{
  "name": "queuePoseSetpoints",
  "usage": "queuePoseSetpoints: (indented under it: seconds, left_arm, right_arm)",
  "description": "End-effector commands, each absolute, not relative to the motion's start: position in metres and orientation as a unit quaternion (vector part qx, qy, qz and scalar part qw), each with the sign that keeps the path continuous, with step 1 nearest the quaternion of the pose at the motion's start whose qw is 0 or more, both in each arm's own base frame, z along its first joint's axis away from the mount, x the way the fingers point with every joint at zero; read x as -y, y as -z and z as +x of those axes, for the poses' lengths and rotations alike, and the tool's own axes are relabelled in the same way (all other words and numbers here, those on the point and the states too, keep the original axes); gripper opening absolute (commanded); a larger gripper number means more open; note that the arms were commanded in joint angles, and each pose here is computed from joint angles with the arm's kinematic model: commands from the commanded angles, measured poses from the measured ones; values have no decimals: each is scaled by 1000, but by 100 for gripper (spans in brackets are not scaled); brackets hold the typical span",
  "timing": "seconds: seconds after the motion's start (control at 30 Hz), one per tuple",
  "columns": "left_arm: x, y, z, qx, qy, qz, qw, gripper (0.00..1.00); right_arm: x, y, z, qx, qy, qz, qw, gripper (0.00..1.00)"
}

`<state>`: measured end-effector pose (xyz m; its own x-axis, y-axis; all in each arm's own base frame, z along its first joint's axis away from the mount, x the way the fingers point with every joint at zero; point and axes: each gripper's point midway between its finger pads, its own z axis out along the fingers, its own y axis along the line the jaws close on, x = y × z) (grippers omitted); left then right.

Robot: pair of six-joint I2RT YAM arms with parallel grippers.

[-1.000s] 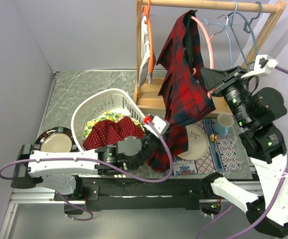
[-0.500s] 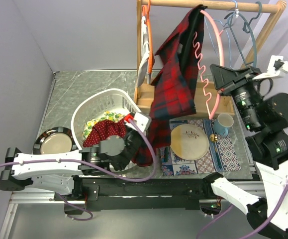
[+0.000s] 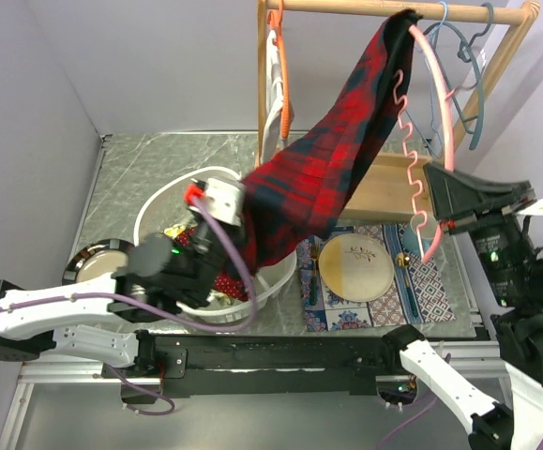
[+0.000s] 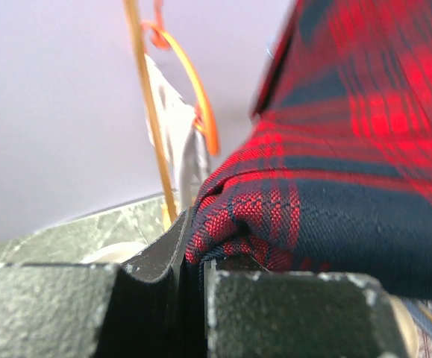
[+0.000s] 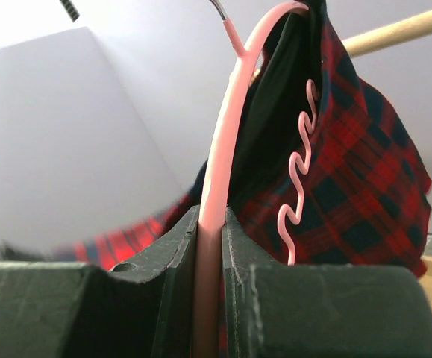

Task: Remove the skirt from the hanger

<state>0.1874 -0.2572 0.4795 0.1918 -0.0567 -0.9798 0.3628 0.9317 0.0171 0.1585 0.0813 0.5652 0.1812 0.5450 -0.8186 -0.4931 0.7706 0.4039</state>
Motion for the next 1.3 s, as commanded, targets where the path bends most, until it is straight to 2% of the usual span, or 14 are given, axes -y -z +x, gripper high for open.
queuePoseSetpoints:
  seconds: [0.0, 0.33, 0.8, 1.0, 1.27]
  left_arm:
    - [211, -533, 185, -601, 155, 66, 781, 1]
    - [163, -567, 184, -589, 149, 30, 794, 1]
    - [76, -624, 186, -581, 47, -36, 812, 1]
    - [65, -636, 183, -533, -31, -17, 846, 1]
    - [79, -642, 186, -518, -88, -16, 850, 1]
  right_arm:
    - [-85, -577, 133, -500, -346, -27, 793, 0]
    - [-110, -538, 107, -520, -373, -122, 759, 0]
    - [-122, -485, 106, -545, -367, -172, 734, 0]
    - [-119, -458, 110, -574, -344, -177, 721, 0]
    - [-111, -470, 74, -529, -353, -197, 746, 0]
